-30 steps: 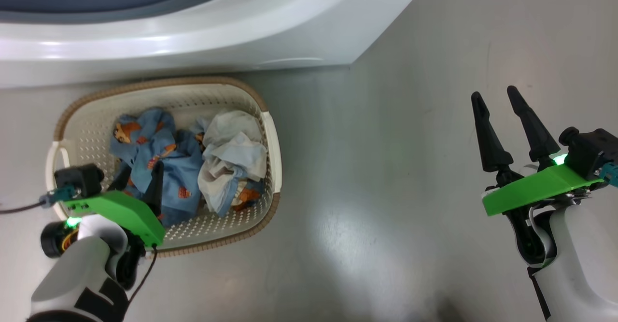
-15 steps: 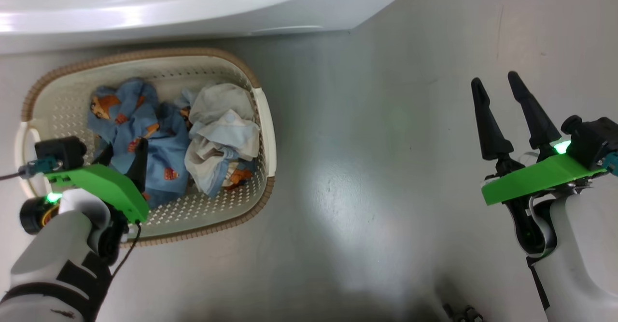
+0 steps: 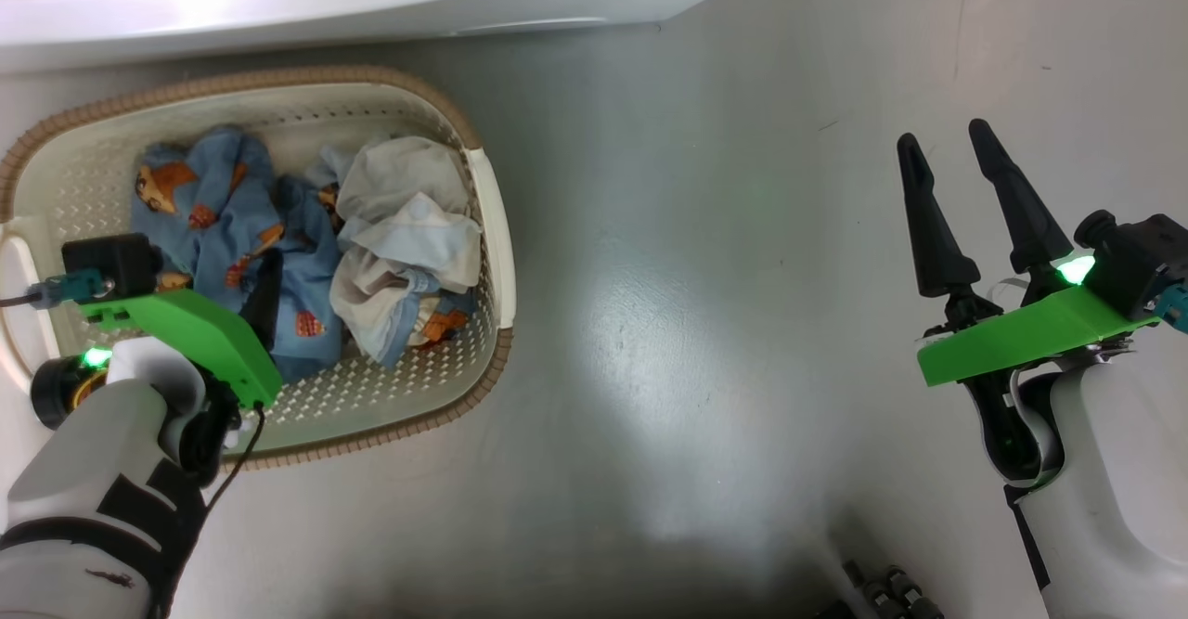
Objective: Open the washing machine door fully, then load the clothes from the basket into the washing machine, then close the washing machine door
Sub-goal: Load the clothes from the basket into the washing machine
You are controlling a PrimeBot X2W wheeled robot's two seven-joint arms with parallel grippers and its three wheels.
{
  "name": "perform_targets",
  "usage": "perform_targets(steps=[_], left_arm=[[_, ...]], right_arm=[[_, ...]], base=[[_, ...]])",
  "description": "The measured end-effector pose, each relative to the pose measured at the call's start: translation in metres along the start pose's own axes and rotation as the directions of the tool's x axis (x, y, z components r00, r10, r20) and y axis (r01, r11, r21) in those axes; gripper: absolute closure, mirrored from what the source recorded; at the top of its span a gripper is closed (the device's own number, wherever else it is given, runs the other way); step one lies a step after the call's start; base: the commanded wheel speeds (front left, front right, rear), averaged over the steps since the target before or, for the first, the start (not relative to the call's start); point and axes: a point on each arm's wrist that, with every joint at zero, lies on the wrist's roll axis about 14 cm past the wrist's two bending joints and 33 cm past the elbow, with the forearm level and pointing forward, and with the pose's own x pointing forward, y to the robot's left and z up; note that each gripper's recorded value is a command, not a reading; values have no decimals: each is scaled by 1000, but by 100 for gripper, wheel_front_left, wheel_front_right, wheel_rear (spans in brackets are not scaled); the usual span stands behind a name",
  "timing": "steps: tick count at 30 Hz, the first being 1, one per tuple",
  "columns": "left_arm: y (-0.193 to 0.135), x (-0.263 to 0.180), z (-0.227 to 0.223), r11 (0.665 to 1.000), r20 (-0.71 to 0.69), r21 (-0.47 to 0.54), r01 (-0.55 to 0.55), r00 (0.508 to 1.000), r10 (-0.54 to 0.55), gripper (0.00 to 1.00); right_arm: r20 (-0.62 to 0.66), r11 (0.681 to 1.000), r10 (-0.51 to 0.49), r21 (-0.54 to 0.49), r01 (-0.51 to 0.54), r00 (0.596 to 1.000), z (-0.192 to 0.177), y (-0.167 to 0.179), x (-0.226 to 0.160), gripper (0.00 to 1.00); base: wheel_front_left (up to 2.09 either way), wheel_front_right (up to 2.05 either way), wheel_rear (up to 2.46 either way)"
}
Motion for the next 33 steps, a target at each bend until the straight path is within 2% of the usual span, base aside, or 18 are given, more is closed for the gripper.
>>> perform_targets(steps=[1,2,3,13,21,26,33], left_arm=[[-1,0,-1,1000,-8,0,2,1000,-2,44],[-1,0,-1,1000,-9,1,4,1000,-4,66],[-2,-1,-1,1000,-7,-10,4,1000,-4,100],[-9,-14,19,998,63,-54,17,998,-14,100],[-14,-42,34,997,138,-76,27,990,-16,100],[-13,-67,69,995,254,-89,34,967,-11,100],[-17,-111,79,998,357,-58,38,934,-14,100]], right_arm=[[1,1000,2,0,-2,1000,1,1,0,0],[3,1000,4,0,-4,1000,1,1,0,0],[6,1000,5,0,-5,1000,2,2,0,0],[40,1000,25,-6,-24,999,19,10,-2,0],[86,999,45,-10,-44,995,44,20,-9,0],[112,998,56,-5,-56,992,59,28,-20,0],[150,998,65,-14,-64,987,81,34,-43,0]], base=[[0,0,0],[0,0,0],[0,0,0],[0,0,0],[0,0,0],[0,0,0],[0,0,0]])
